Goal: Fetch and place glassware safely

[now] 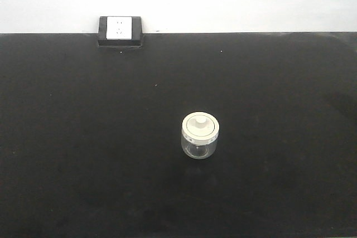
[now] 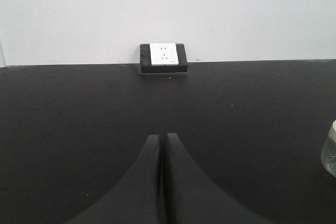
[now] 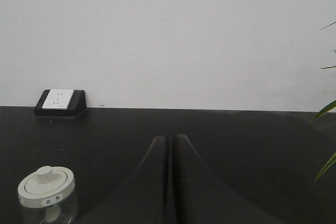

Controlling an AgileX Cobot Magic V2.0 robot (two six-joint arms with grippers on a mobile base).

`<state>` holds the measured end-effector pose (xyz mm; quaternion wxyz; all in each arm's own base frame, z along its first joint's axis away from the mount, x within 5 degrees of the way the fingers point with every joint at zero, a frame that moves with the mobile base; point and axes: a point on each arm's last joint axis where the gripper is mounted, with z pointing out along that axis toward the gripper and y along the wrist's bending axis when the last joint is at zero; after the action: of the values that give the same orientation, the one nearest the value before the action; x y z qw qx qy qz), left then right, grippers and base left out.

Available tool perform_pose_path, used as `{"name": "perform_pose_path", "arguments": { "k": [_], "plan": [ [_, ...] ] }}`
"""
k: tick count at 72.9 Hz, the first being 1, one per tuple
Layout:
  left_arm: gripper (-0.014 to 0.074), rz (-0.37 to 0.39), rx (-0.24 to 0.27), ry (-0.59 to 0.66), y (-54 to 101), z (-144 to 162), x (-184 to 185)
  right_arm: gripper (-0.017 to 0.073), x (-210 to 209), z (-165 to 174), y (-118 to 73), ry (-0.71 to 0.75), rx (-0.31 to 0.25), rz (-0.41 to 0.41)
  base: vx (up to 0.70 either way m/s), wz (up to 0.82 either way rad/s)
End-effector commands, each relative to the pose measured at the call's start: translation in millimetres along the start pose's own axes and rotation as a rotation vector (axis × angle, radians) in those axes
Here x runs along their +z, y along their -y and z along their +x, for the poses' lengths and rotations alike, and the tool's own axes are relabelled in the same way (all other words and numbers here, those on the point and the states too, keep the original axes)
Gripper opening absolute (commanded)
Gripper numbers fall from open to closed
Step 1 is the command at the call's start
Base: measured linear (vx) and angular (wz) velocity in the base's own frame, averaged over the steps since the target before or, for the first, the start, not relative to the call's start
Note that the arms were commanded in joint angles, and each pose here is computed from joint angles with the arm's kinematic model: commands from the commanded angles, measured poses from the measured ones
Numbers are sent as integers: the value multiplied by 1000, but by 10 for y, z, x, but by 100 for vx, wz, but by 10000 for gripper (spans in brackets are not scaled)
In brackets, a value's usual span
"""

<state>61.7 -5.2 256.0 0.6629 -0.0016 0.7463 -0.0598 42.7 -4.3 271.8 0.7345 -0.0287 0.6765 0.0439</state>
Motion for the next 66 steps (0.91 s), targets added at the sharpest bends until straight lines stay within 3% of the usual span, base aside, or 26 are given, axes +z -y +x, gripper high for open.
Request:
{"name": "perform_pose_path", "arguments": {
  "k": [1, 66],
  "plan": [
    [-7, 12, -8, 85, 17, -155, -6, -8, -6, -119, -31, 60, 10, -33, 0, 0],
    [-7, 12, -8, 85, 17, -155, -6, -8, -6, -118, -31, 59, 9, -34, 0, 0]
  ]
}}
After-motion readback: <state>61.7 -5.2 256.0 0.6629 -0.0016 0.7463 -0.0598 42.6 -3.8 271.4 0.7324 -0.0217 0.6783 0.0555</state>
